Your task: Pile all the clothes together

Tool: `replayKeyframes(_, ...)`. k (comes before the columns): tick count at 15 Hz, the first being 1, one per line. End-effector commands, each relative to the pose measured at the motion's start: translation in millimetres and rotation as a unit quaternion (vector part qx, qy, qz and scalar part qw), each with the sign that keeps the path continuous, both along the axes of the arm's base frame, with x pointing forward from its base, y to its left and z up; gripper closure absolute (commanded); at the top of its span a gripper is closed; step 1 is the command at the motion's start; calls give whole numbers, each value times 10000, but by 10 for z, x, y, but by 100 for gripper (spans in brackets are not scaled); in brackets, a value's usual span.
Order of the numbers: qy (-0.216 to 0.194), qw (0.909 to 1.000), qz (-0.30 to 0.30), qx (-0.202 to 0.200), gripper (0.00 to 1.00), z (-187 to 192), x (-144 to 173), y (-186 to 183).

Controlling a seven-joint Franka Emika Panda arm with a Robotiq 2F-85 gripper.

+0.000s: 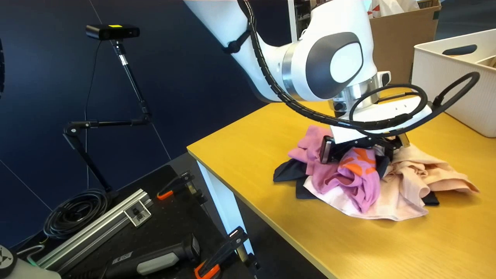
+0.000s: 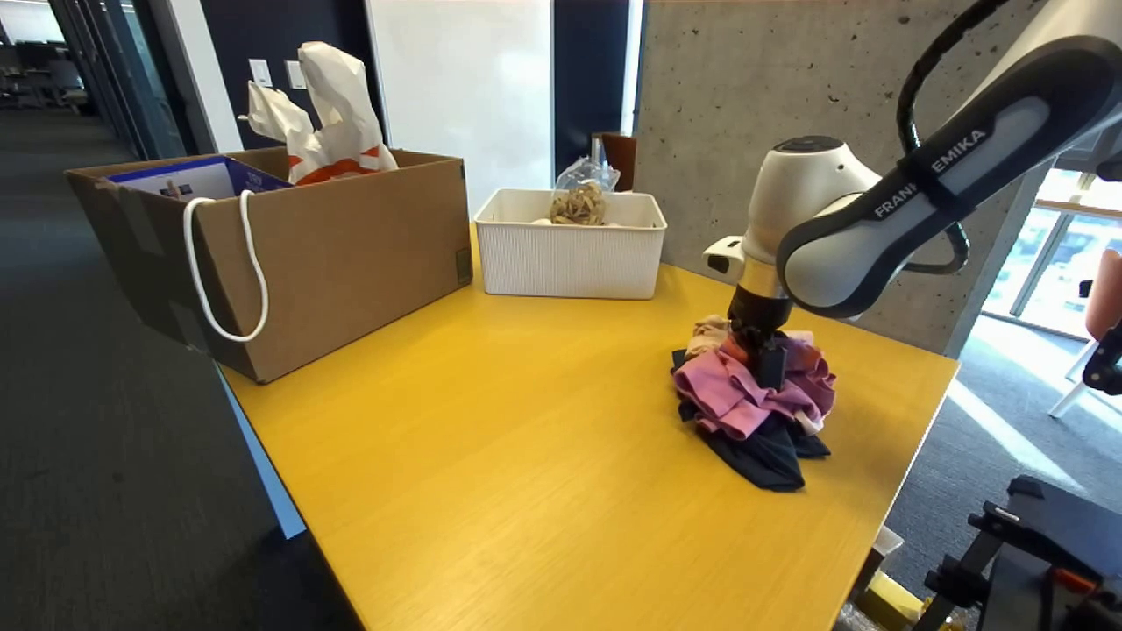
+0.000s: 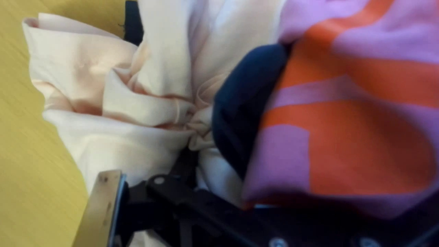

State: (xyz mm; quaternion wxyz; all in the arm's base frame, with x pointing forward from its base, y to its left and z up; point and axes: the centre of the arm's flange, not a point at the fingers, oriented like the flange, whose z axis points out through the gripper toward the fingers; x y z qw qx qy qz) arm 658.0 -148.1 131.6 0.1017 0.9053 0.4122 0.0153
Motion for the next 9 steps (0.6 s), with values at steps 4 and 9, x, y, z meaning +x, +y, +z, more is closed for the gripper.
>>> replayKeyframes(4, 151, 9994, 310, 21, 36, -112, 189, 94)
replayKeyframes(9, 83, 9996, 273, -25, 73, 64, 254, 477)
